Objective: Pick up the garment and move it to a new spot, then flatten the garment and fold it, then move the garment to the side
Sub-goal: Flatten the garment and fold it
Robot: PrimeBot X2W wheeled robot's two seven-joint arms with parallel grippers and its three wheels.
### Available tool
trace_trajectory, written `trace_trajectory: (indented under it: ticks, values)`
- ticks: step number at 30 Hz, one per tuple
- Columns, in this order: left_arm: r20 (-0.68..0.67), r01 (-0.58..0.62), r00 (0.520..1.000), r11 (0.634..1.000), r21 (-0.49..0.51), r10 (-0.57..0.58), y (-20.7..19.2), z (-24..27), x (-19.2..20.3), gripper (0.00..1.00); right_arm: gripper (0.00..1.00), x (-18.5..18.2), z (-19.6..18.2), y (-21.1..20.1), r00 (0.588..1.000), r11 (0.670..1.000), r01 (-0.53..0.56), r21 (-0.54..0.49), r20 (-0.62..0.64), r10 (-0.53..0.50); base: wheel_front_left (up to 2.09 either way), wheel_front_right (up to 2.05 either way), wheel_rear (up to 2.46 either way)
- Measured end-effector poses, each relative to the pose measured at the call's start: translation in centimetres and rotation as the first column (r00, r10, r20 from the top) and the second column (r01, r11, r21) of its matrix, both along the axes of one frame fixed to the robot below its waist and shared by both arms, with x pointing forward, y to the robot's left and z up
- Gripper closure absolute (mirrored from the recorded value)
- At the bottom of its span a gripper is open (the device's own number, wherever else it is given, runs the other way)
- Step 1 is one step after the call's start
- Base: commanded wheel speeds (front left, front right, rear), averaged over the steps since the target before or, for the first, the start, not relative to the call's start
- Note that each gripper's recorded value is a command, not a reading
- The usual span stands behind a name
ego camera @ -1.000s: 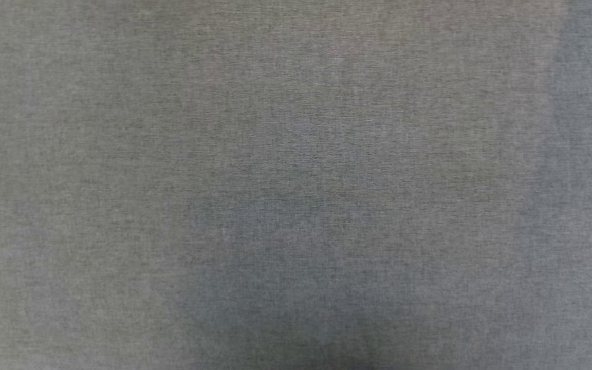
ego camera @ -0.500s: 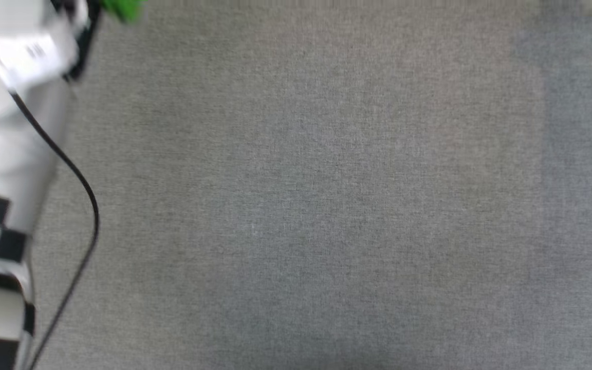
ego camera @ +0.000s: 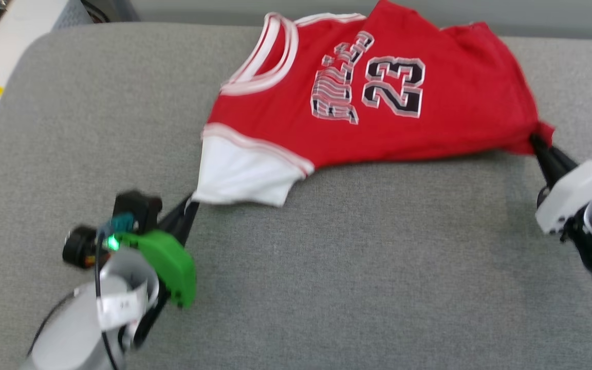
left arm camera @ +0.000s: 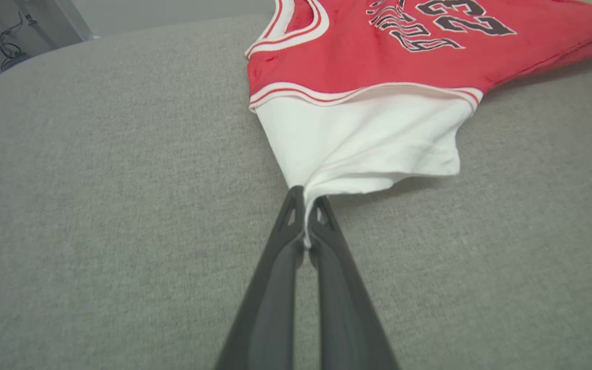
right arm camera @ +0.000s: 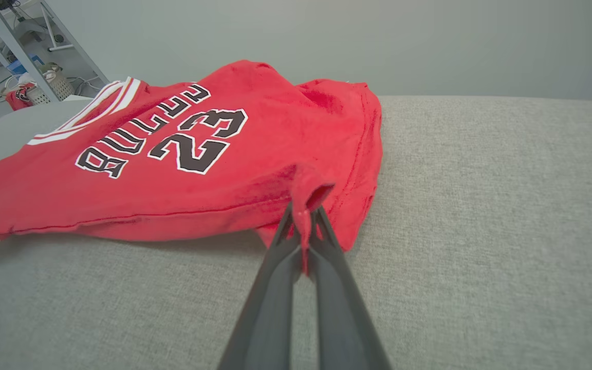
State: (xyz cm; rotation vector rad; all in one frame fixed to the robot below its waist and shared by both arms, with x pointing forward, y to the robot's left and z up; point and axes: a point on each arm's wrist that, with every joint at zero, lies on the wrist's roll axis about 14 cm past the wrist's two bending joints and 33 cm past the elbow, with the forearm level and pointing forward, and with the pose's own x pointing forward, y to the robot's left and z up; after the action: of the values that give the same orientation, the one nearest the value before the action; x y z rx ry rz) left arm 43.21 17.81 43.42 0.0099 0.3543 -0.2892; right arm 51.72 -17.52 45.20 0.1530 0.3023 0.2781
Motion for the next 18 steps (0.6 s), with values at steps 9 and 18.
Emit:
trace_trajectory:
  ticks: [9, 18]
  values:
    - [-0.088, -0.016, 0.996, 1.0, -0.015, 0.015, 0.2, 0.8, -9.1, 1.0, 1.0, -6.6, -0.8, -0.5, 0.997, 0.998, 0.016, 0.065, -0.083, -0.01, 0.0, 0.0, 0.0]
    - [-0.202, 0.074, 0.976, 0.996, -0.041, -0.081, -1.9, 0.6, -15.9, 1.0, 1.0, -12.2, -1.7, -1.5, 0.986, 0.997, 0.018, 0.078, -0.165, -0.005, 0.0, 0.0, 0.0]
